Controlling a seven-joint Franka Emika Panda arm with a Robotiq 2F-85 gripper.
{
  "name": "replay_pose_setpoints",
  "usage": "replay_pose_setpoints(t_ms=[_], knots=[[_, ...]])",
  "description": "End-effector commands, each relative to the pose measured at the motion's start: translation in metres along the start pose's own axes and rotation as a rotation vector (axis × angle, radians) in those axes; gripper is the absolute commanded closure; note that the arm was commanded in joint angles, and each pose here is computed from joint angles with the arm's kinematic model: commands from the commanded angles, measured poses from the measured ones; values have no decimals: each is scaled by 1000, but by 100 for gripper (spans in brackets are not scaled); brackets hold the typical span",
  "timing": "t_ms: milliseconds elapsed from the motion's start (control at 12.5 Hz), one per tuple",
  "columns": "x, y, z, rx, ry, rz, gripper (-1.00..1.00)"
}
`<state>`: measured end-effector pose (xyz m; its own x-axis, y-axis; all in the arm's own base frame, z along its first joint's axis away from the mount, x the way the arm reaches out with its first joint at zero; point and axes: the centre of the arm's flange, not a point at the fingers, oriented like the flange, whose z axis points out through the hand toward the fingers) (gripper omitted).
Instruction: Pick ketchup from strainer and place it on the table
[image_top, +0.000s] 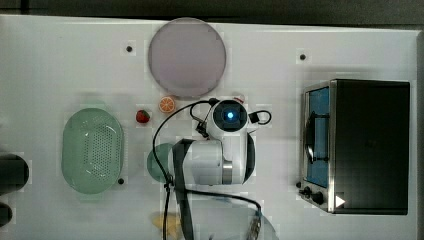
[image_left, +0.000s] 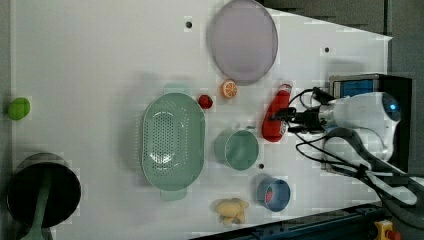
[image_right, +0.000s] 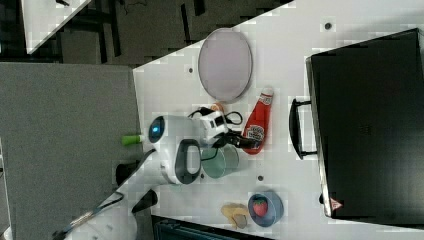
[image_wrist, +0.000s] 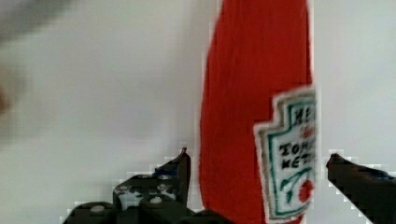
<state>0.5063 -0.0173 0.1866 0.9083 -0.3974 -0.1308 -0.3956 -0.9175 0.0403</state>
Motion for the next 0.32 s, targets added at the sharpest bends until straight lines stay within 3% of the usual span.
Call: replay_pose_setpoints(t_ms=[80, 320], knots=[[29, -7, -156, 59, 264, -14, -100], [20, -5, -240, 23, 237, 79, -100]])
